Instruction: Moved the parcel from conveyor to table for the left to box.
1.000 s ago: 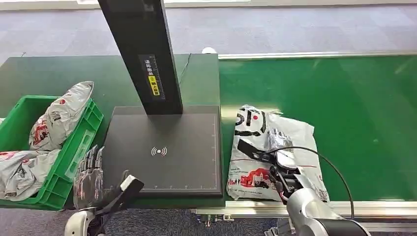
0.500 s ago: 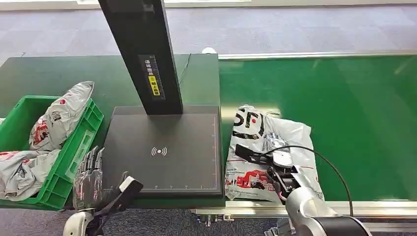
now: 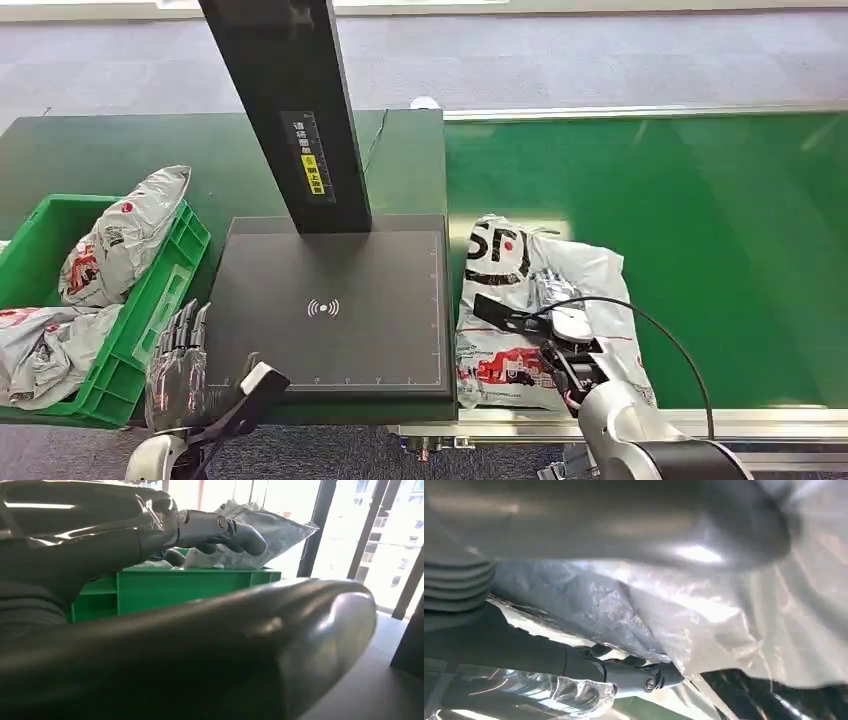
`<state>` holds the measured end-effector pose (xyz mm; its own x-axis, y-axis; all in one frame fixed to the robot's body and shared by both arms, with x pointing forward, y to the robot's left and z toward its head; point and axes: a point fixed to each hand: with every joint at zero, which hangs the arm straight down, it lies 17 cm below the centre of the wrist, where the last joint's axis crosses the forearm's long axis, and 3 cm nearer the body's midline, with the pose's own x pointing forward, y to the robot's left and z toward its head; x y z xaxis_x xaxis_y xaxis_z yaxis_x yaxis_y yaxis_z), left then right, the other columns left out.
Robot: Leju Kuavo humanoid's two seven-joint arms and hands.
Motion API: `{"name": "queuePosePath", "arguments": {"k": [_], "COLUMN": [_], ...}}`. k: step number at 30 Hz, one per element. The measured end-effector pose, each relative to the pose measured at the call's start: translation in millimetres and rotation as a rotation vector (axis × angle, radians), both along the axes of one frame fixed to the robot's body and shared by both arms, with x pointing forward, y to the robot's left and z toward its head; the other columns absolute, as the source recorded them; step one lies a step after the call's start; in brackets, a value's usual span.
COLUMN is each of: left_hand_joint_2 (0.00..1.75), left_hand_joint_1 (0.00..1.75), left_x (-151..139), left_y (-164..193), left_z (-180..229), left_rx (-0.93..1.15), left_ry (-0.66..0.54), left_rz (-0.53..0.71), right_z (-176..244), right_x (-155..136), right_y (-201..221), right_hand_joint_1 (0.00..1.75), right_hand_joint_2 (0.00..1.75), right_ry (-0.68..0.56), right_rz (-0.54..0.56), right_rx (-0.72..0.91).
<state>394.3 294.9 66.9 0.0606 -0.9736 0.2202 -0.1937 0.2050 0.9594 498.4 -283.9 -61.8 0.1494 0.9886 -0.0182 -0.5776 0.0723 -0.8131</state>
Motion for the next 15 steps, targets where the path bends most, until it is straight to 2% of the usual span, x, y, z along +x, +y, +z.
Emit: {"name": "queuePosePath", "arguments": {"k": [8,9,10,15], "left_hand_joint_2": [0.00,0.00,0.00,0.00], "left_hand_joint_1": [0.00,0.00,0.00,0.00], "left_x": [-0.7,-0.9,-1.0,-1.8], "left_y": [-0.1,0.0,-0.1,-0.4], "left_z": [0.4,0.2,0.2,-0.5], "left_rx": [0.004,0.005,0.006,0.007], "left_ry": [-0.001,0.000,0.000,0.001], "left_rz": [-0.001,-0.001,-0.002,-0.004], "right_z": [4.1,5.0,5.7,8.6], "right_x": [4.5,5.5,6.2,8.8], "right_y": [4.3,5.3,5.7,10.8], "right_hand_joint_1": [0.00,0.16,1.75,1.75], "right_hand_joint_2": [1.75,1.75,1.75,1.75], "right_ry": [-0.034,-0.040,-0.046,-0.065], "right_rz": [0.018,0.021,0.023,0.035], "right_rx": [0.015,0.018,0.019,0.029]}}
